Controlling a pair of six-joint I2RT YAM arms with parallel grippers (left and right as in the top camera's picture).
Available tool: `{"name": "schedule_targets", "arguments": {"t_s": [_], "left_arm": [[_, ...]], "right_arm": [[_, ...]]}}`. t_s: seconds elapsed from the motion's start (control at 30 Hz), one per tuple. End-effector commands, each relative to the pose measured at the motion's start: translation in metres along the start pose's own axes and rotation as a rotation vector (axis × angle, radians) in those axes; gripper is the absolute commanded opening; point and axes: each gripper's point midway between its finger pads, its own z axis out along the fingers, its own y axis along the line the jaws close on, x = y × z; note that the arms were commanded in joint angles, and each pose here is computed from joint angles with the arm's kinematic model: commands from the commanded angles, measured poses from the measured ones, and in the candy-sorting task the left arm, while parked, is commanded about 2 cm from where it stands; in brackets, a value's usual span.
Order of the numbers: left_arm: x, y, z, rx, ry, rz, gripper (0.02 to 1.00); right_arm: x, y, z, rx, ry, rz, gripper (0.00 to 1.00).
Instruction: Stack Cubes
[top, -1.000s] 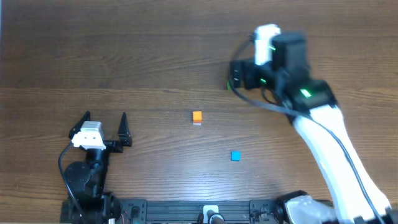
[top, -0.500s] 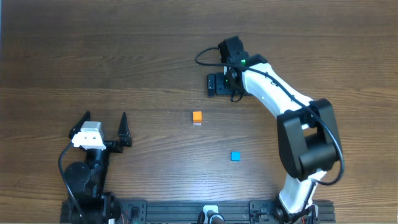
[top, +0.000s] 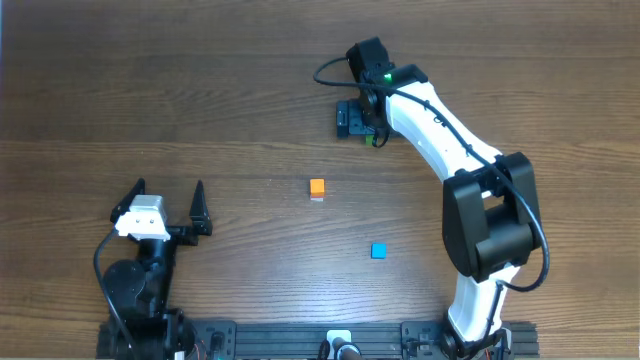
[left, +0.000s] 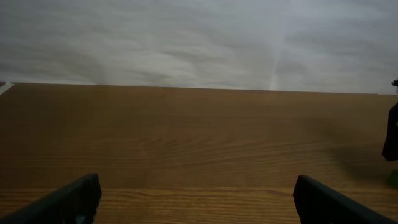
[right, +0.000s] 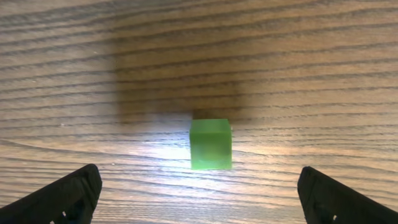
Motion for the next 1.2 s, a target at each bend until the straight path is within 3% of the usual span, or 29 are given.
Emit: {"name": "schedule_targets", "arguments": {"t_s": [0.03, 0.33, 0.8, 1.2], "left_arm": [[0.001, 0.0, 0.0, 0.004, -0.003, 0.014, 1.0], [0.001, 0.0, 0.0, 0.004, -0.003, 0.014, 1.0], [0.001, 0.0, 0.0, 0.004, -0.003, 0.014, 1.0], [0.001, 0.0, 0.0, 0.004, -0.003, 0.014, 0.998]], "right_arm": [[0.002, -0.011, 0.018, 0.022, 0.046, -0.023, 0.991], [0.011, -0.01, 0.04, 0.005, 0.098, -0.071, 0.982], [0.012, -0.005, 0.042, -0.022, 0.106, -0.088, 0.549], [0.011, -0.004, 0.042, -0.019, 0.099, -0.074, 0.329]]}}
